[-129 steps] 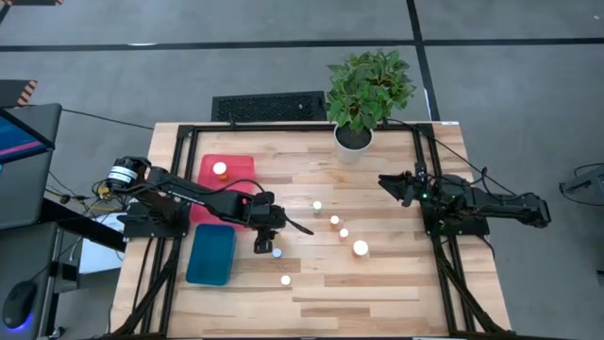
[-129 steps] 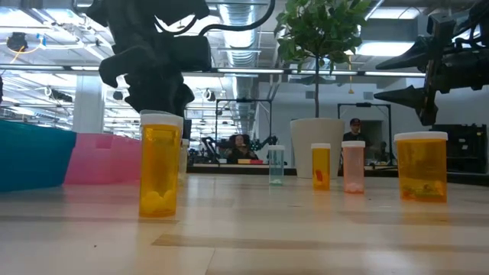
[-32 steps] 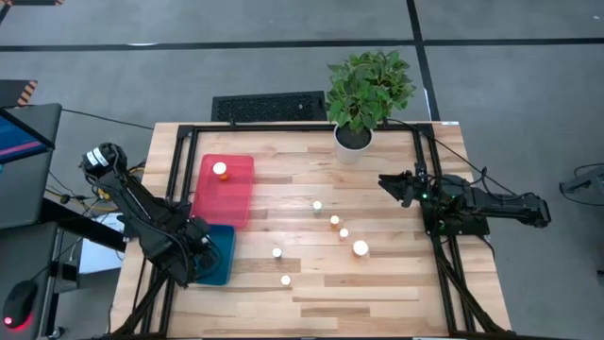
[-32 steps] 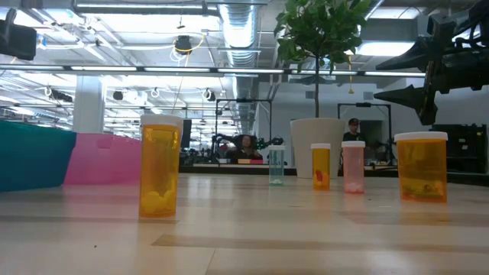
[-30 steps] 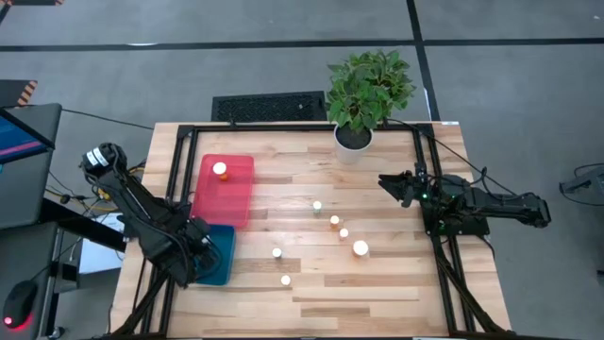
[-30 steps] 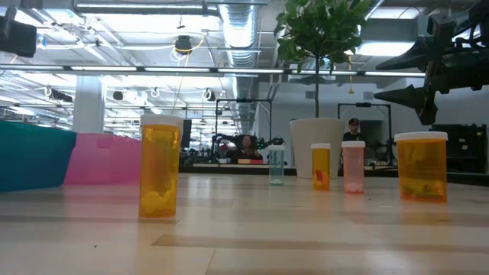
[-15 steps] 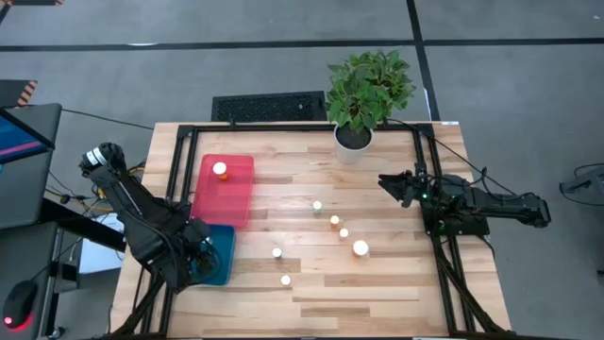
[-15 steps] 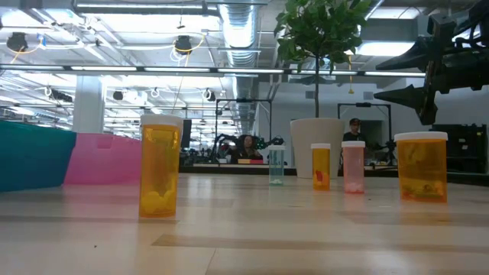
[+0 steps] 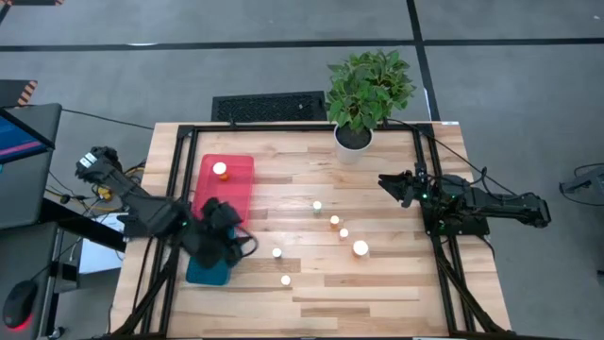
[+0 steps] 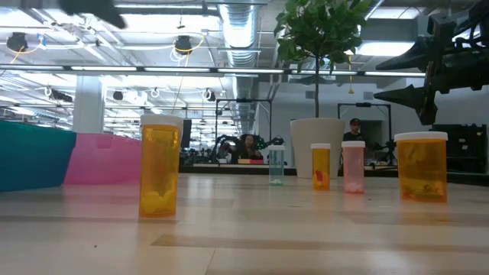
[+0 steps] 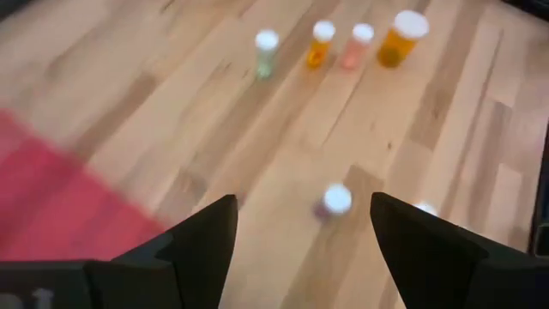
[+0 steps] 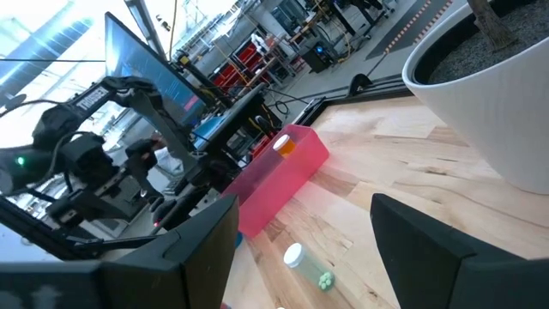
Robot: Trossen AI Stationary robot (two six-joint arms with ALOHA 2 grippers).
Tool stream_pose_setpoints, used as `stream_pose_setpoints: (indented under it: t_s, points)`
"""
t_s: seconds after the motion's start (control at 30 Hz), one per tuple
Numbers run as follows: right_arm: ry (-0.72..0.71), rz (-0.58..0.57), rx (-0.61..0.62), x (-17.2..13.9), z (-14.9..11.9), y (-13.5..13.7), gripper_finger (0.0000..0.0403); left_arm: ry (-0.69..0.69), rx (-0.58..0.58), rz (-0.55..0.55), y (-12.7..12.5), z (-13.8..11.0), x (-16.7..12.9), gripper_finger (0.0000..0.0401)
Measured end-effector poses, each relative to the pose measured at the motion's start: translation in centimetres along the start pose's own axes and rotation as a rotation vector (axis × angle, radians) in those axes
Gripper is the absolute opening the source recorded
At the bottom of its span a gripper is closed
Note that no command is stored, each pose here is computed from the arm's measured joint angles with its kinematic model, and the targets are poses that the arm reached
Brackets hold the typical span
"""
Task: Pick and place medicine bottles into bin by pill shape (circle, oval)
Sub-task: Put the left blue capsule bottle into the red bin
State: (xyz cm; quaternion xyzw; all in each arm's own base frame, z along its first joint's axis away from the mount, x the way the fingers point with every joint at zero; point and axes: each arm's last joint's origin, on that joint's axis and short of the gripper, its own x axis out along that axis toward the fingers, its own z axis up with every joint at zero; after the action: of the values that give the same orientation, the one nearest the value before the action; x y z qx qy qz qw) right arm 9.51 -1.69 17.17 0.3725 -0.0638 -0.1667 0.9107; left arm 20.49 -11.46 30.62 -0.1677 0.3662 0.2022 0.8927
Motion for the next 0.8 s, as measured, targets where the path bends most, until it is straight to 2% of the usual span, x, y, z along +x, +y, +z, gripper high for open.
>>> stream_pose_setpoints:
  t_s: [0.13,0.3,0.4,0.63,0.8]
  points:
    - [0.0,0.0,0.0,0.0,0.0,0.0,0.0276,-0.007,0.114,-0.024,0.1,1.9,2.0,0.0261]
    - [0.0,0.001,0.0,0.0,0.0,0.0,0.0276,0.104,0.247,-0.044,0.1,2.4,4.9,0.0261]
    - [0.0,0.0,0.0,0.0,0.0,0.0,0.0276,0.151,0.307,-0.044,-0.5,2.1,6.7,0.0261]
    - [0.001,-0.002,-0.001,0.0,0.0,0.0,0.0276,0.19,0.411,-0.142,-2.8,1.1,10.6,0.0261]
    - [0.008,-0.008,-0.003,0.0,-0.1,-0.1,0.0276,0.241,0.436,-0.177,-3.5,0.3,12.4,0.0261]
